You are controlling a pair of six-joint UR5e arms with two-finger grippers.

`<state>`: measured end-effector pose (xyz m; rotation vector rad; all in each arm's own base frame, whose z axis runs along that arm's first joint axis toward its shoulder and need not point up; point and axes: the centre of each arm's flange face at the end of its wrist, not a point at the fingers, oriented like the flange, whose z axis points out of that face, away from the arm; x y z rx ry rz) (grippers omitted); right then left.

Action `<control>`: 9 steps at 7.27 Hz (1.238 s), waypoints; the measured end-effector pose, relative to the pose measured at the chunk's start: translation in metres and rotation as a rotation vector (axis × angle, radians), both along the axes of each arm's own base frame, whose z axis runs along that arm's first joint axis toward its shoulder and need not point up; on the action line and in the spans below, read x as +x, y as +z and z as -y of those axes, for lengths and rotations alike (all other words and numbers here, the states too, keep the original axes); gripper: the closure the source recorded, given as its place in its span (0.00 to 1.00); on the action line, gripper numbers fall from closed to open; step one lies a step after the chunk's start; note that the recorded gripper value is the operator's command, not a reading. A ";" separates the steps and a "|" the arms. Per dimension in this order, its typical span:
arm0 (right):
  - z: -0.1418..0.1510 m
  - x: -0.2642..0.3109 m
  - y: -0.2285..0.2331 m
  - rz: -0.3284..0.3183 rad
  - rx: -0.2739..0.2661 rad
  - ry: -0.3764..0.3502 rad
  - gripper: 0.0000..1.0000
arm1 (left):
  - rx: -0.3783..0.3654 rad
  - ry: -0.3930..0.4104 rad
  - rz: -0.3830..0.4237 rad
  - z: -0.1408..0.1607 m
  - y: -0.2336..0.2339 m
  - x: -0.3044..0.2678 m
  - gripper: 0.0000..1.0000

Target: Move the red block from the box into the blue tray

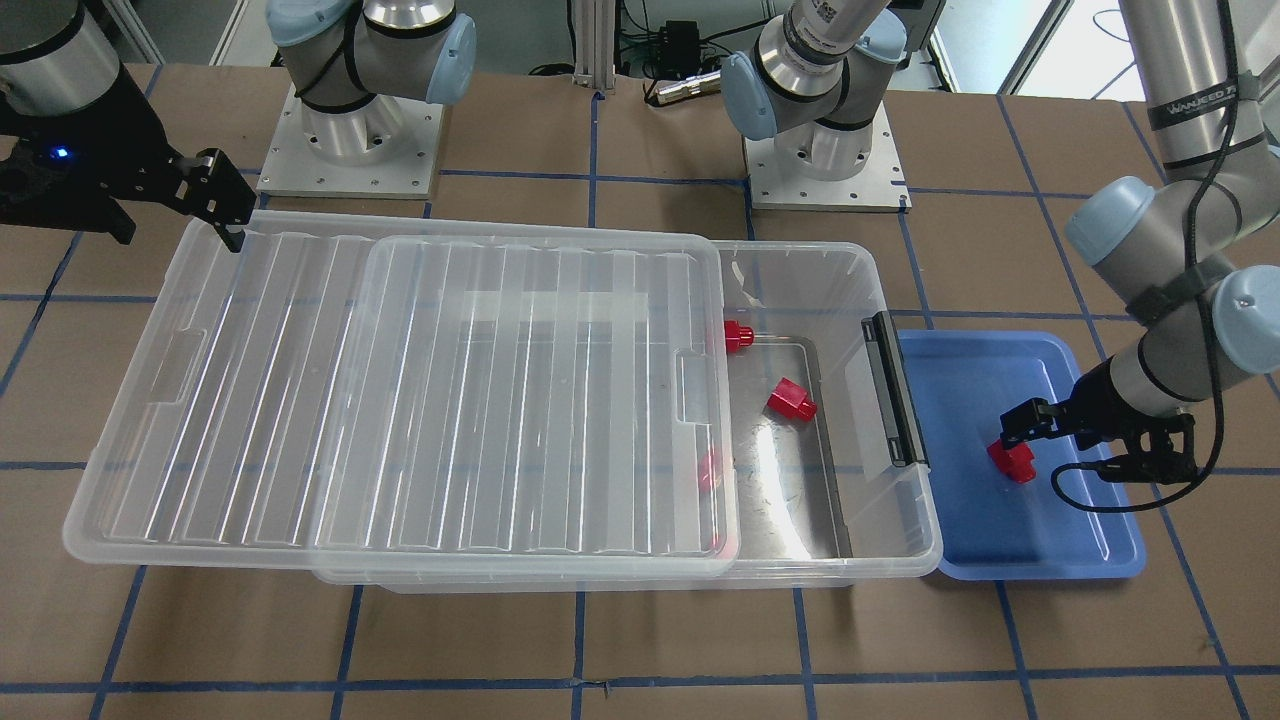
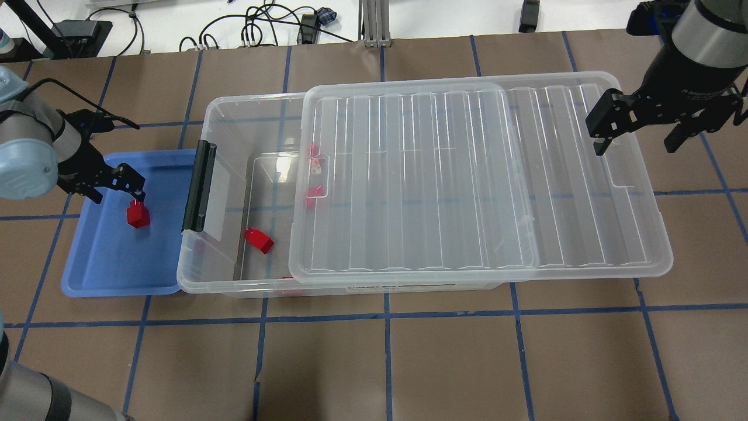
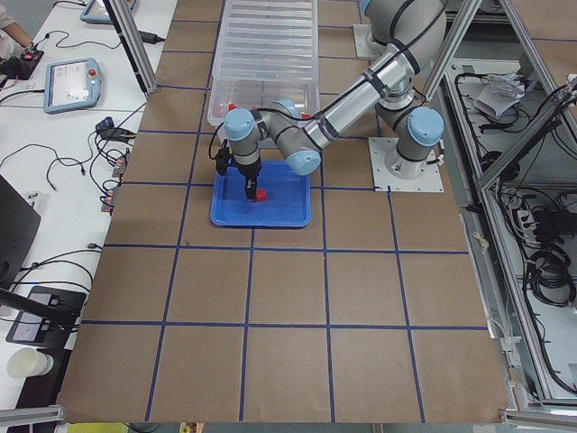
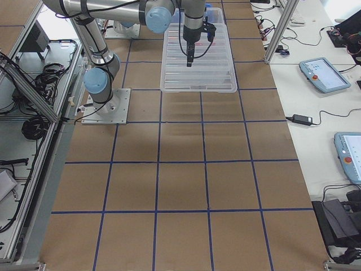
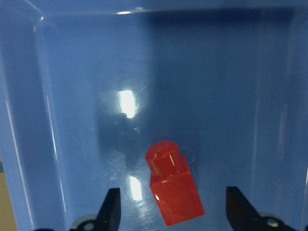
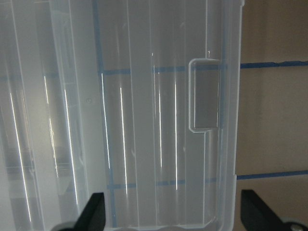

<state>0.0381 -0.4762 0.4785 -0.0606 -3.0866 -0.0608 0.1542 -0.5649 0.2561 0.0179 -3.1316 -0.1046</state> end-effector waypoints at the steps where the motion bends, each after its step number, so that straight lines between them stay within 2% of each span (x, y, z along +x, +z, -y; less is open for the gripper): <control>1: 0.000 0.000 0.000 0.000 0.000 0.000 0.00 | -0.004 0.024 0.000 0.004 0.047 -0.016 0.00; 2: 0.001 -0.003 -0.001 -0.004 0.002 0.000 0.00 | -0.001 0.050 0.005 0.010 0.100 -0.051 0.00; 4: 0.006 -0.032 -0.004 -0.011 0.001 -0.040 0.00 | -0.032 0.103 0.028 0.007 0.190 -0.167 0.00; 6: 0.007 -0.082 -0.009 -0.007 0.008 -0.087 0.00 | -0.090 0.063 0.033 -0.019 0.234 -0.264 0.00; 9: 0.028 -0.146 -0.047 -0.002 0.046 -0.106 0.00 | -0.146 -0.015 0.023 -0.054 0.268 -0.320 0.00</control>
